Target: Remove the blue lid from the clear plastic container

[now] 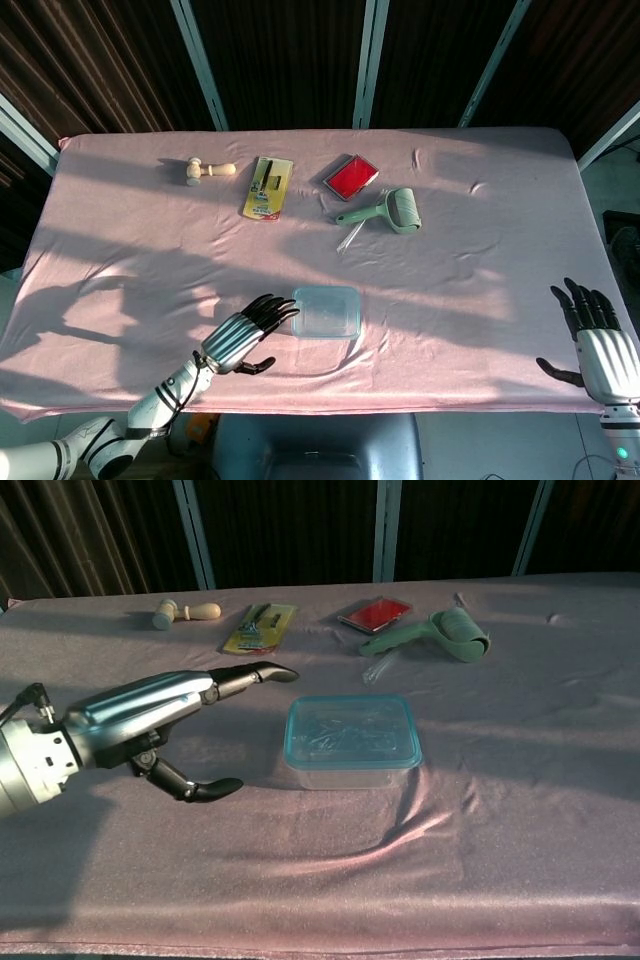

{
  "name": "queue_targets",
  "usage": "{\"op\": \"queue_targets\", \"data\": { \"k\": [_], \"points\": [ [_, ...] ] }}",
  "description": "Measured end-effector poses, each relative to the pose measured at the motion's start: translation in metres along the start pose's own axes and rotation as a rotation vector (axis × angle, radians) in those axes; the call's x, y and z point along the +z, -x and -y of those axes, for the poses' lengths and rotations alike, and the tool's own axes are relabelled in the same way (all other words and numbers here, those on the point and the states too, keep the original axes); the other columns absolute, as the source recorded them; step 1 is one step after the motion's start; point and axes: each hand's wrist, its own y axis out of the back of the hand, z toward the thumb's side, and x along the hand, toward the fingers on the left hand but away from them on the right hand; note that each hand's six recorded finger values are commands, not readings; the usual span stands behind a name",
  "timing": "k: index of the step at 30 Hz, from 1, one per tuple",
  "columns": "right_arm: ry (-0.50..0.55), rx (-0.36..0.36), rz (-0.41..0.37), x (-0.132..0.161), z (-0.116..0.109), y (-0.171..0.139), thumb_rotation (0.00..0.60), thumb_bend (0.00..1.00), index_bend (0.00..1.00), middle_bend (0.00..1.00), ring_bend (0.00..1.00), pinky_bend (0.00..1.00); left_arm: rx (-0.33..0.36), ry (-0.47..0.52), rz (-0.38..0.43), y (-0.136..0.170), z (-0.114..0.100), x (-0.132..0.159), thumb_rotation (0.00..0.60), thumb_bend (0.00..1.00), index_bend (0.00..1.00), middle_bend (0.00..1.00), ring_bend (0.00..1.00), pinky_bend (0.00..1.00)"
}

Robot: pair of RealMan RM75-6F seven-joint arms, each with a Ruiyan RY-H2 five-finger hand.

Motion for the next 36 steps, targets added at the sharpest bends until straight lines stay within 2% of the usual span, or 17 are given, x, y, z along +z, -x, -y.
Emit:
{"op": "queue_targets", "data": {
  "k": [7,14,28,36],
  "points": [
    [0.009,0.023,-0.016,-0.002,0.000,-0.002,0.600,0.20,0.00,0.00,0.00,0.00,-0.043,-0.038,-0.051,-0.034,0.013,-0.012,0.600,0.29,0.00,0.00,0.00,0.00],
    [0.008,0.021,-0.010,-0.002,0.000,-0.002,0.600,0.20,0.00,0.00,0.00,0.00,-0.076,-0.049,-0.059,-0.045,0.018,-0.013,0.600,0.29,0.00,0.00,0.00,0.00],
    [-0.003,0.027,0.000,-0.003,0.002,-0.001,0.600,0.20,0.00,0.00,0.00,0.00,-0.075,-0.003,-0.053,-0.066,0.028,0.003,0.600,0.28,0.00,0.00,0.00,0.00],
    [0.001,0.032,0.002,-0.004,0.001,-0.002,0.600,0.20,0.00,0.00,0.00,0.00,-0.052,-0.014,-0.061,-0.082,0.029,0.009,0.600,0.28,0.00,0.00,0.00,0.00]
  ]
}}
